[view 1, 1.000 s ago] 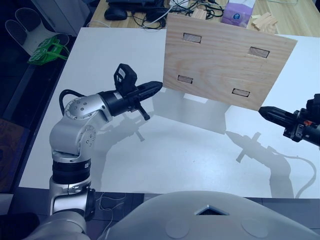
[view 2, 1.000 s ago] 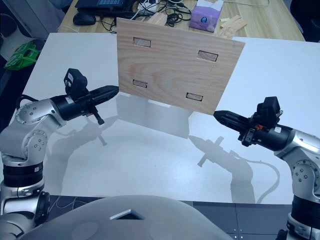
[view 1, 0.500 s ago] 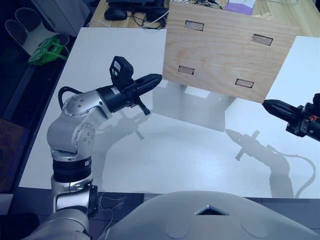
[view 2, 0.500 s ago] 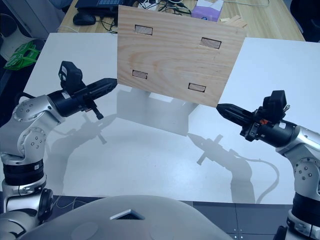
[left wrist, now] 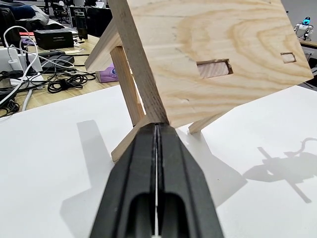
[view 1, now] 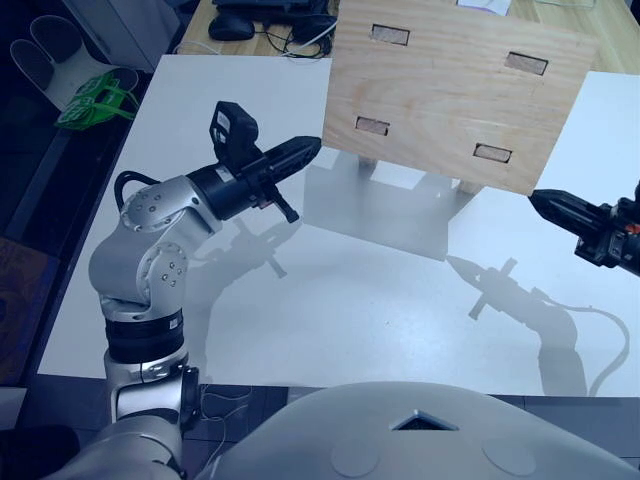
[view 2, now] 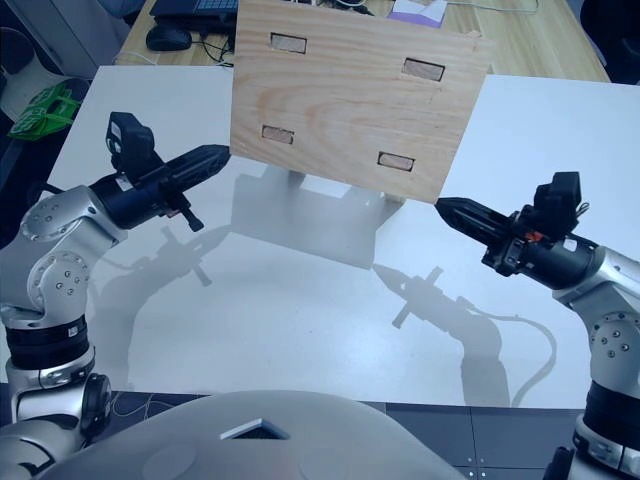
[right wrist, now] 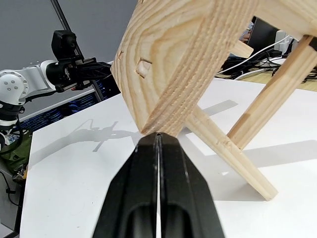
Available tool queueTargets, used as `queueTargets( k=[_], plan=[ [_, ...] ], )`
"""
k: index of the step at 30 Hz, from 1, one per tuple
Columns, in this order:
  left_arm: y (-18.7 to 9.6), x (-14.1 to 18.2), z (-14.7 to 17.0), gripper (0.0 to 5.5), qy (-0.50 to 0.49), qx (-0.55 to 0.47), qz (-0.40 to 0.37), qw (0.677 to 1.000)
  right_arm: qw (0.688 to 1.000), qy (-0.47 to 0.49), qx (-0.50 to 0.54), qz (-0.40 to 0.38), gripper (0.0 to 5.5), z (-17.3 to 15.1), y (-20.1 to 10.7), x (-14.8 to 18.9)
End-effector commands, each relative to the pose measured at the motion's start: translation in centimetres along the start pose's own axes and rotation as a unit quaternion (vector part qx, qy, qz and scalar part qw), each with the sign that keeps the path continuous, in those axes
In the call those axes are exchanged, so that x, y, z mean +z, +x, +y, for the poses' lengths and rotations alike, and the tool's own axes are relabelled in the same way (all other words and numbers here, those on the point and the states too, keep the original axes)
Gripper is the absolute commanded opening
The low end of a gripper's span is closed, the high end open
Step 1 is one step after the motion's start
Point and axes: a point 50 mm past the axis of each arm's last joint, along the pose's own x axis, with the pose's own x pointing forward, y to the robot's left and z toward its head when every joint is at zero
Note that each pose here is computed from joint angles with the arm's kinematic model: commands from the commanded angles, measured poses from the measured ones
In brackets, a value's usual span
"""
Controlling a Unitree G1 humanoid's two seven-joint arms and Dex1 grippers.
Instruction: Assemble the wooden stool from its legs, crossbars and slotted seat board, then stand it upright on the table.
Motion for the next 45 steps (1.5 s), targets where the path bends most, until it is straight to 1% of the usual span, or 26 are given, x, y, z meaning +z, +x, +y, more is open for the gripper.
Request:
queueTargets(
  k=[1,9,15,25,30,32,34,36,38,39,40,41,42,43,45],
  plan=[
    [2.0,2.1,-3.2,0.02,-0.006,-0.124,-0.061,0.990,0.997,-0.006,0.071,-0.032,0.00,1.4,1.8,1.0],
    [1.9,2.9,-3.1,0.02,-0.017,-0.123,-0.083,0.989,0.996,0.002,0.064,-0.063,0.00,1.3,1.9,1.6],
    [2.0,3.3,-3.0,0.02,-0.021,-0.120,-0.093,0.988,0.996,0.007,0.062,-0.068,0.00,1.3,2.0,1.6],
    [2.0,3.4,-3.0,0.02,-0.024,-0.118,-0.094,0.988,0.996,0.012,0.059,-0.071,0.00,1.4,2.2,1.6],
    [2.1,2.9,-2.6,0.02,-0.019,-0.100,-0.082,0.991,0.996,0.015,0.058,-0.066,0.00,1.5,2.1,1.4],
    [2.3,2.1,-1.8,0.02,-0.013,-0.063,-0.069,0.996,0.997,0.015,0.040,-0.061,0.00,1.0,2.1,1.1],
    [2.5,0.6,-0.5,0.02,0.007,0.002,-0.045,0.999,0.999,0.013,0.019,-0.047,0.00,0.6,2.2,0.3],
    [2.6,-1.6,0.6,0.02,0.019,0.062,-0.021,0.998,0.998,0.014,-0.016,-0.052,0.00,0.0,2.4,-0.6],
    [2.7,-4.1,1.8,0.02,0.023,0.132,0.001,0.991,0.995,0.014,-0.080,-0.063,0.00,-1.1,2.6,-2.1],
    [2.7,-5.6,2.2,0.02,0.028,0.170,0.010,0.985,0.988,0.014,-0.133,-0.077,0.00,-1.9,2.7,-3.2],
    [2.9,-7.2,2.3,0.02,0.026,0.204,0.012,0.978,0.974,0.017,-0.206,-0.089,0.00,-3.0,2.7,-4.9],
    [3.0,-8.2,2.3,0.02,0.025,0.225,0.010,0.974,0.963,0.018,-0.252,-0.095,0.00,-3.7,2.8,-6.1],
    [3.1,-9.4,2.3,0.02,0.021,0.250,0.008,0.968,0.946,0.022,-0.310,-0.093,0.00,-4.4,2.6,-7.9],
    [3.2,-10.1,2.4,0.02,0.020,0.265,0.005,0.964,0.936,0.022,-0.340,-0.089,0.00,-4.8,2.6,-9.1],
    [3.2,-12.4,2.6,0.02,-0.008,0.298,0.017,0.954,0.903,0.018,-0.423,-0.070,0.00,-5.7,1.8,-11.7]
  ],
)
